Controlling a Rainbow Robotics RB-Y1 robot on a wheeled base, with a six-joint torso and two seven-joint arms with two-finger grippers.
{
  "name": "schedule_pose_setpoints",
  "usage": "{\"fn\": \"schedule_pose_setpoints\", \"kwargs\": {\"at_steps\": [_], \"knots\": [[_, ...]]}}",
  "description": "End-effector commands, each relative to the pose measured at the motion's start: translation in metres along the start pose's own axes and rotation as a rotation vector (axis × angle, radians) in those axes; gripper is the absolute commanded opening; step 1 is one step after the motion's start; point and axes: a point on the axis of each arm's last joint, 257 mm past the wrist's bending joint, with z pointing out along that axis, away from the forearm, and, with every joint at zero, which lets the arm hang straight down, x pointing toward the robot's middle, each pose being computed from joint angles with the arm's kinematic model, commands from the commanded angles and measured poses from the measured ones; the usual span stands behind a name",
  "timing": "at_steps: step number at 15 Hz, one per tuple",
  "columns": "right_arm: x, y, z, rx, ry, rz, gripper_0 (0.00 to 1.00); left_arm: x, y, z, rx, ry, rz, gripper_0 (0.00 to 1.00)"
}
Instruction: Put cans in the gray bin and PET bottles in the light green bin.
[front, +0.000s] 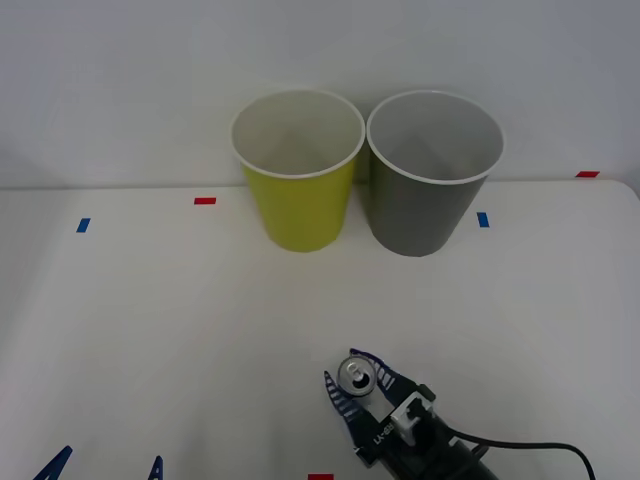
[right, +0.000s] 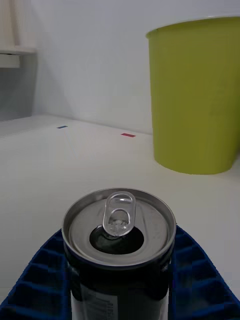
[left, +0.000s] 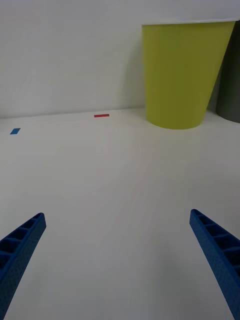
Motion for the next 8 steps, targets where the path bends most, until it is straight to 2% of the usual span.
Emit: {"fn": "schedule_pose_setpoints", "kwargs": {"at_steps": [1,4,8], "knots": [[0.0,-0.003,-0.002,0.006,-0.001,0.007,0.18,0.0,0.0,0.0,0.0,0.0,0.0,1.0],[-0.008,-0.004,-0.002,0.003,-0.014,0.014,0.11,0.0,0.0,0.0,0.0,0.0,0.0,1.0],[-0.041,-0.013,0.011,-0.03,0.043,0.01,0.08,0.0,0.0,0.0,0.0,0.0,0.0,1.0]]}}
